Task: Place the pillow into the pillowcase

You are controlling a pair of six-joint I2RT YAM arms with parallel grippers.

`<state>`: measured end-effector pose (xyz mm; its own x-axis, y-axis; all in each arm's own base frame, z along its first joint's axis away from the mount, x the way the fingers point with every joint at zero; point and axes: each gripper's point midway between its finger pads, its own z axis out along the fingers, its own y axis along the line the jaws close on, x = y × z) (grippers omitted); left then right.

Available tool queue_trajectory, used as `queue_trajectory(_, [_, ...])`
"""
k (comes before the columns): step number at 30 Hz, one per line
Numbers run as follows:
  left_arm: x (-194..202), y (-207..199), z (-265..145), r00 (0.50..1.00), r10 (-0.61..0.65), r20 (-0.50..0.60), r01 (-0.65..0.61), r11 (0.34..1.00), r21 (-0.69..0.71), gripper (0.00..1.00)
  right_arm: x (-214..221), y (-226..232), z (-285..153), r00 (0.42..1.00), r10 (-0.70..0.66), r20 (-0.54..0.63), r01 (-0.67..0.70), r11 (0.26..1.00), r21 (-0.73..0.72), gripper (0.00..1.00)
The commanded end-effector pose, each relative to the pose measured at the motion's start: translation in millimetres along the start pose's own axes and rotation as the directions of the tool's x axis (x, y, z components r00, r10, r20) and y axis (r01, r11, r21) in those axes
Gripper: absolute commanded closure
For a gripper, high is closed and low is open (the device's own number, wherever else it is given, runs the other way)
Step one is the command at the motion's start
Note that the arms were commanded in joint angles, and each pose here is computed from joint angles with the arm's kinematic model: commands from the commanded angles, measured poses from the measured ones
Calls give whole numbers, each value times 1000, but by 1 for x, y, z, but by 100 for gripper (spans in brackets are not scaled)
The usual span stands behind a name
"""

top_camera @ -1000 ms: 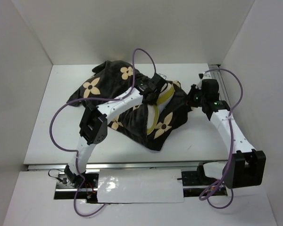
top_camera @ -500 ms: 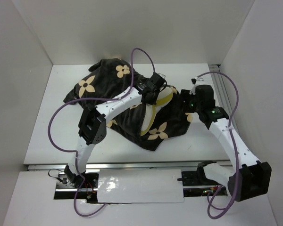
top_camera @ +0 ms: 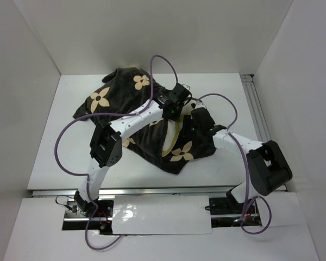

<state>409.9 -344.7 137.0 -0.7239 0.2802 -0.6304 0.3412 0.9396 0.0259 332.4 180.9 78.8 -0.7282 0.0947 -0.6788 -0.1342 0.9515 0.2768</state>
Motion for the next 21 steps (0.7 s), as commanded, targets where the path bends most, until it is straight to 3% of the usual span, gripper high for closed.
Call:
queue_trajectory(1, [-21, 22, -24, 998, -27, 56, 29, 999, -35, 100, -26, 9, 20, 989, 46, 139, -46, 999, 2, 47])
queue_trajectory(10, [-18, 29, -19, 998, -55, 36, 57, 998, -42, 100, -6, 2, 54, 991, 109, 79, -112, 993, 42, 47])
queue_trajectory(12, [-19, 33, -18, 997, -62, 36, 64, 997, -47, 100, 1, 3, 58, 990, 126, 64, -129, 991, 35, 59])
queue_trajectory(13, [-19, 33, -18, 997, -62, 36, 64, 997, -47, 100, 3, 2, 57, 989, 135, 55, -137, 990, 40, 86])
queue_trajectory(14, [-19, 33, -18, 997, -62, 36, 64, 997, -47, 100, 4, 1, 55, 989, 135, 56, -137, 990, 39, 100])
queue_trajectory(21, [-17, 42, -5, 996, -91, 17, 92, 995, -42, 100, -67, 15, -27, 949, 118, 294, -120, 993, -12, 100])
